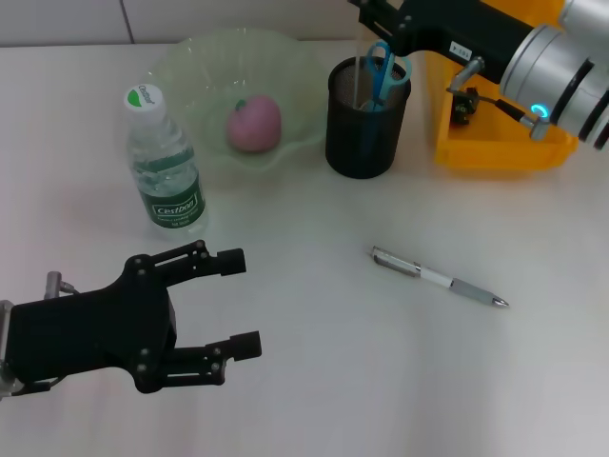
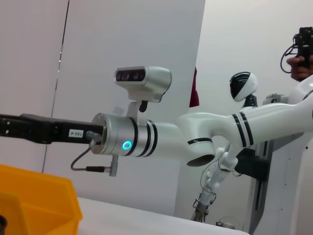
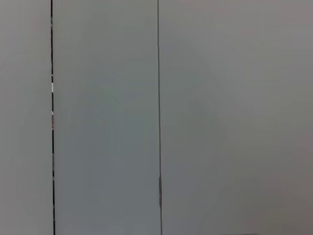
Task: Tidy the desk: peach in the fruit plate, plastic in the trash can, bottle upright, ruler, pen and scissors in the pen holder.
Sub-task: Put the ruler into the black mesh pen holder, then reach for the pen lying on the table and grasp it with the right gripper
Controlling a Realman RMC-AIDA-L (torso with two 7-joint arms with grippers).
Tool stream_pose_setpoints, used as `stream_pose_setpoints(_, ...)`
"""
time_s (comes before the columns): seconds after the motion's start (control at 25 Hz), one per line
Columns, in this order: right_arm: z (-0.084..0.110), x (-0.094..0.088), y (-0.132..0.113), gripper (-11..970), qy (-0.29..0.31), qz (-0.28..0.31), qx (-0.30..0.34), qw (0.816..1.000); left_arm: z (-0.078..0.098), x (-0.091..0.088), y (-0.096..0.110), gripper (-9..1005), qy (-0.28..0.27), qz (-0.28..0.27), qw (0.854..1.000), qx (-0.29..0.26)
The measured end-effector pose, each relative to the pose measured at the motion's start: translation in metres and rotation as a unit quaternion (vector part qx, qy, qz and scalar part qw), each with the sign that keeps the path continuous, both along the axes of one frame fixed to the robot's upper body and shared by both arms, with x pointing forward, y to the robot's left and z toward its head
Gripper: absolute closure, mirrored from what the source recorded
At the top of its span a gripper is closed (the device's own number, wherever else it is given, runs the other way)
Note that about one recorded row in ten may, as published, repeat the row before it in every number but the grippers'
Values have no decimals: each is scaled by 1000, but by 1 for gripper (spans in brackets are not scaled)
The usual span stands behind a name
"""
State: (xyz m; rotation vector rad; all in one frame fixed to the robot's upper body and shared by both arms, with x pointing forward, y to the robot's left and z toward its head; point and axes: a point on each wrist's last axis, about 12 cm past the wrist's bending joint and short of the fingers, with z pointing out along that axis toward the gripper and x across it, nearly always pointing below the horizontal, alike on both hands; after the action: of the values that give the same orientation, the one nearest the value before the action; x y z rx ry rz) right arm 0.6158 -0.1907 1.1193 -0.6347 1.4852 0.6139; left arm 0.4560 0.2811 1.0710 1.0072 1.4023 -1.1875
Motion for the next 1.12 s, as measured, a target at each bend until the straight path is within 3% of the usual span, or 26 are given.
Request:
stream_pose_setpoints(0.68, -10, -4, -7, 444, 35, -5, 21, 999, 0, -3, 2, 158, 1, -3, 1000, 0)
stream_pose_setpoints(0.76, -7, -7, -8, 399, 34, 1, 32, 999, 0, -3, 2, 159, 1, -3, 1000, 0)
stream_pose_setpoints(0.96, 18, -19, -16, 298, 13, 19, 68, 997, 0, -3, 3, 159, 1, -3, 1000, 0)
stream_pose_setpoints(1.0, 37, -25, -20, 288, 6, 32, 69, 997, 0, -3, 3, 159, 0, -4, 1000, 1)
stream_pose_setpoints(1.04, 37, -25, -20, 278, 6, 32, 69, 997, 0, -3, 3, 159, 0, -4, 1000, 1)
stream_pose_setpoints(1.12, 57, -27, -21, 258, 12, 47, 60, 997, 0, -3, 3, 159, 0, -4, 1000, 1)
